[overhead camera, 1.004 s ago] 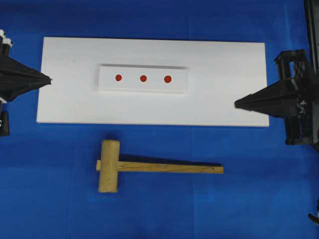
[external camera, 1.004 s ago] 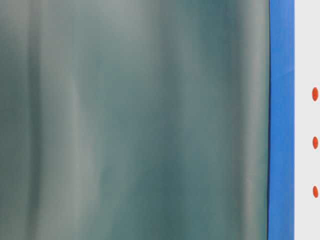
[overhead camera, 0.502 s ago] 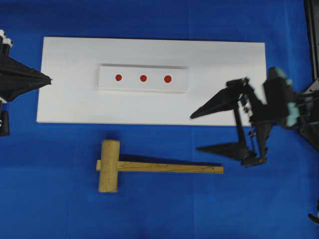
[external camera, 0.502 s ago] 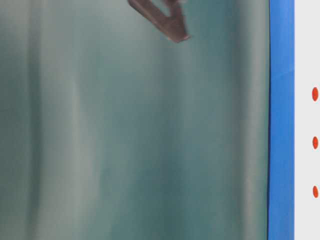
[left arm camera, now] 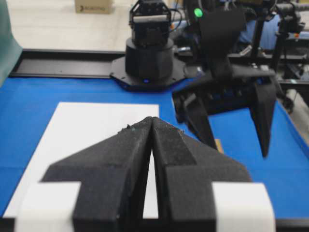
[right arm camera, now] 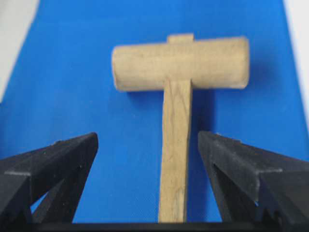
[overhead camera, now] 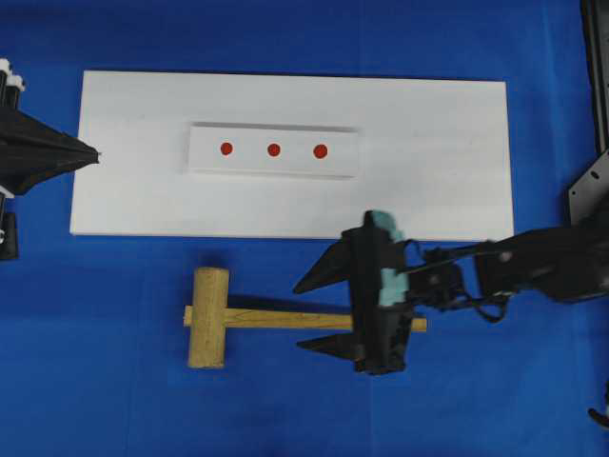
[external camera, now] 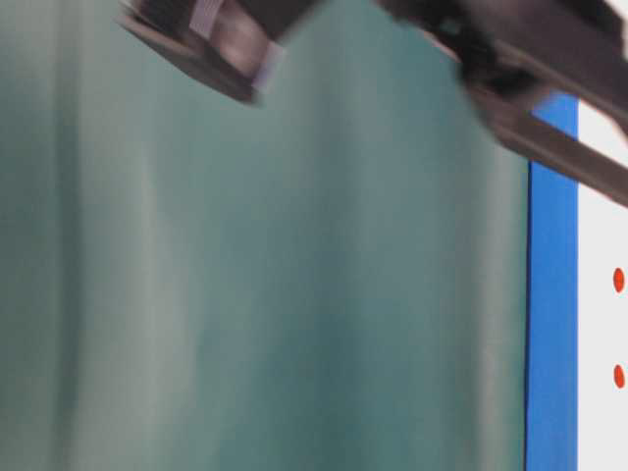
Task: Hit the mark with a hammer.
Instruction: 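Lower the right gripper and close it on the mallet handle end, then lift the mallet with the right gripper over the white board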
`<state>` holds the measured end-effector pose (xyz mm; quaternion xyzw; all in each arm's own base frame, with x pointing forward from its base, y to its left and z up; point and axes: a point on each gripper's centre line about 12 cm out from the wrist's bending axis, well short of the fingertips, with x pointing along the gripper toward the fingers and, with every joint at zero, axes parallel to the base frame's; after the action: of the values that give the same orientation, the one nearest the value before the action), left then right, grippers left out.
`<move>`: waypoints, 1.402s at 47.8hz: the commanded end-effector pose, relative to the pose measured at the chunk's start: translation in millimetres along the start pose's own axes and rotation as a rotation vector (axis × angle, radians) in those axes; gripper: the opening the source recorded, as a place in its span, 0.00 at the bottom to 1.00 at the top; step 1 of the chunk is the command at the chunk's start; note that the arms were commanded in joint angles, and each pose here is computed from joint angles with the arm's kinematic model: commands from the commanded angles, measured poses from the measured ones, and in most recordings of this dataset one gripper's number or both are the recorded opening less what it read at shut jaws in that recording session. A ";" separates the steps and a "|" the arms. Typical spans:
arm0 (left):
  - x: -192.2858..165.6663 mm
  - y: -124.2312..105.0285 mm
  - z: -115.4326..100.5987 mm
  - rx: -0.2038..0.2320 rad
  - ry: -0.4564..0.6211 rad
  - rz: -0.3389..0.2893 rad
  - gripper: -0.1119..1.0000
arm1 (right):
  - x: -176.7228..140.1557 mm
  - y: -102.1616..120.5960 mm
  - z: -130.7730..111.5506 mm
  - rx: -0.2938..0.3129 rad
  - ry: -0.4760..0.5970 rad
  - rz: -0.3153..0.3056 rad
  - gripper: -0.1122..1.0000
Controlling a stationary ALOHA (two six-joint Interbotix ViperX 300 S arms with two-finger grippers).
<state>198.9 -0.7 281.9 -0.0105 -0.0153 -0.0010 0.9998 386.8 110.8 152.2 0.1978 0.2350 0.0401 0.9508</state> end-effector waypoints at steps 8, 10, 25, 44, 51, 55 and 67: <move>1.1 0.0 3.0 -0.003 -0.009 0.000 0.10 | 29.0 -6.3 -11.9 0.054 -0.005 -0.041 0.89; 1.1 0.0 3.0 -0.003 -0.009 0.000 0.10 | 32.8 -8.3 -16.0 0.061 -0.001 -0.050 0.89; 0.4 0.0 3.1 -0.002 -0.006 0.000 0.10 | 48.9 -13.5 -42.1 0.058 0.055 -0.077 0.89; 0.0 0.3 2.8 -0.001 -0.006 0.002 0.10 | 59.3 -14.9 -47.4 0.001 0.068 -0.081 0.46; 0.0 0.3 2.4 0.000 -0.003 0.002 0.10 | 59.2 -13.7 -46.8 -0.021 0.068 -0.078 0.18; 0.0 0.3 1.9 0.000 0.002 0.002 0.10 | 57.4 -12.7 -44.4 -0.021 0.063 -0.075 0.18; -0.3 0.3 2.8 -0.001 0.000 0.002 0.10 | 22.2 3.5 -5.5 -0.011 -0.007 -0.026 0.18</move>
<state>197.8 -0.4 279.7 -0.0105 -0.0076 -0.0003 0.9999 405.2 120.6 99.2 0.1787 0.2758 0.0157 0.9443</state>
